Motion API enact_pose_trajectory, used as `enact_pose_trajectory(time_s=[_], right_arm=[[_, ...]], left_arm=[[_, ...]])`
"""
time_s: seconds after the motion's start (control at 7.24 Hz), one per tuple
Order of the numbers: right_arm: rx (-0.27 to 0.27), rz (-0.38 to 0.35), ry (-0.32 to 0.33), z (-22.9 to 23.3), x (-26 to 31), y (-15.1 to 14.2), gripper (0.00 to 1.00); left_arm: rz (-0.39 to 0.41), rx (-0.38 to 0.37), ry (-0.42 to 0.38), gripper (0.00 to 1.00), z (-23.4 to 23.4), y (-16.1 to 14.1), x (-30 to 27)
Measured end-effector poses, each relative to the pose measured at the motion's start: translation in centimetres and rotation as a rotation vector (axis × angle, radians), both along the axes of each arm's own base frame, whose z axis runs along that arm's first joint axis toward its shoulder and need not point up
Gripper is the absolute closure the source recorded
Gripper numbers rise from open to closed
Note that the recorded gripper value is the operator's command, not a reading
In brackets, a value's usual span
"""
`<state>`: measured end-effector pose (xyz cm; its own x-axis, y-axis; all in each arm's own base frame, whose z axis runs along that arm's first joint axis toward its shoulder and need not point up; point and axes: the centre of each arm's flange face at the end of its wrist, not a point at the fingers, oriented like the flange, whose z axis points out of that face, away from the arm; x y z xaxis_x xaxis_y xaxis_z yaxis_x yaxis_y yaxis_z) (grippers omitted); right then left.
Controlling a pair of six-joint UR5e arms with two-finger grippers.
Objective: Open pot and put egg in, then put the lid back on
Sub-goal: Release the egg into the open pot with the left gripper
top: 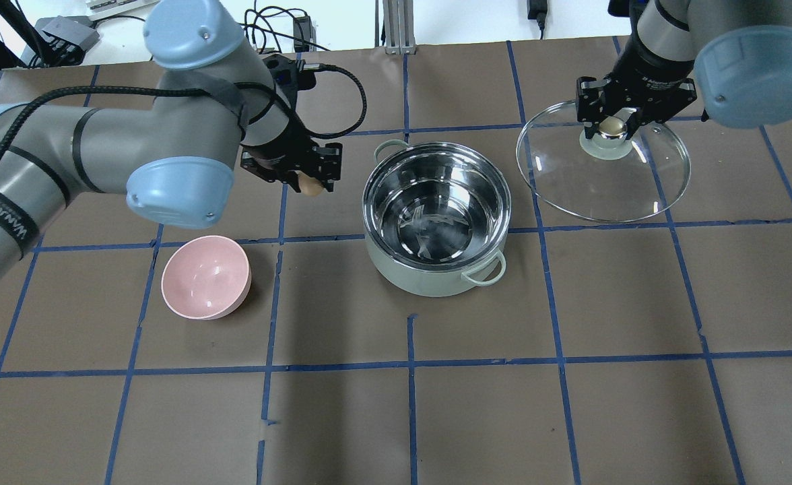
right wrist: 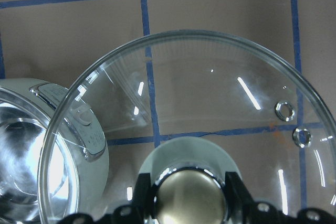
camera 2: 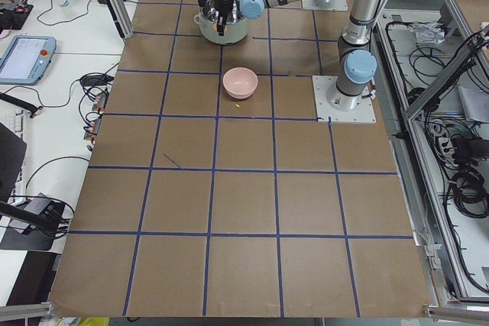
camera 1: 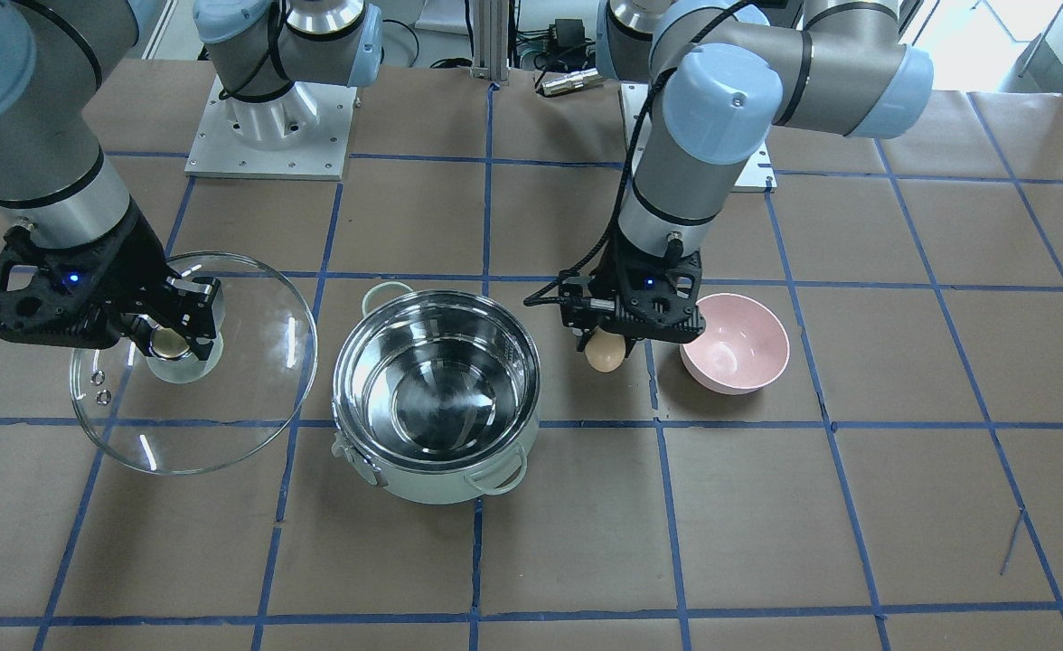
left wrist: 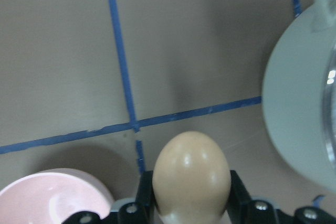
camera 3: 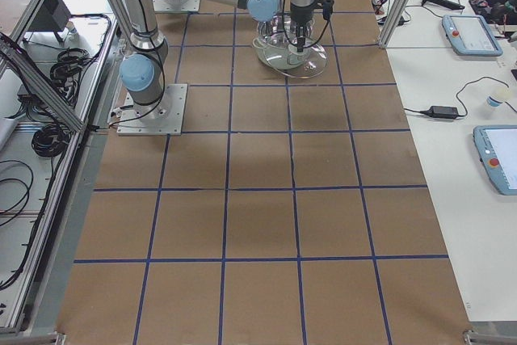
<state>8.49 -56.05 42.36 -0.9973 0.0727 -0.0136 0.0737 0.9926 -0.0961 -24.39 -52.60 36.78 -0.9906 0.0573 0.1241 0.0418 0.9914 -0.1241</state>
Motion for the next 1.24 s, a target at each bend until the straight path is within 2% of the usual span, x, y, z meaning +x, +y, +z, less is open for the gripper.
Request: enact_pose_trajectory(time_s=[0.14,0.28,0.41,0.55,0.83,0.97,1.24], right_arm=[[0.000,0.000,0.000,0.0,0.0,0.0,0.63],[0.000,0.000,0.000,0.0,0.0,0.0,0.63],[0.001,-0.001,0.001,0.0,0.0,0.0,0.63],[0.001,-0.001,0.001,0.0,0.0,0.0,0.63],[0.002,-0.002,0.001,-0.1,0.0,0.0,0.63],[0.002,-0.002,0.001,-0.1,0.0,0.0,0.63],[-0.005,-0.003,-0.007,0.2,0.5,0.2,0.63]], left_arm=[[0.023,0.003,0.009,0.71,-0.6,-0.5,-2.9],[0.019,0.008,0.007,0.41,-1.8,-0.9,-5.3],[0.008,0.008,0.005,0.04,-2.8,-1.1,-6.8],[-0.002,0.004,0.005,0.00,-3.1,-1.3,-7.5],[-0.011,-0.026,0.010,0.00,-1.3,-1.0,-7.3],[0.011,-0.043,0.014,0.00,0.3,-1.3,-5.8],[0.106,-0.027,0.007,0.00,5.5,-1.1,2.0]])
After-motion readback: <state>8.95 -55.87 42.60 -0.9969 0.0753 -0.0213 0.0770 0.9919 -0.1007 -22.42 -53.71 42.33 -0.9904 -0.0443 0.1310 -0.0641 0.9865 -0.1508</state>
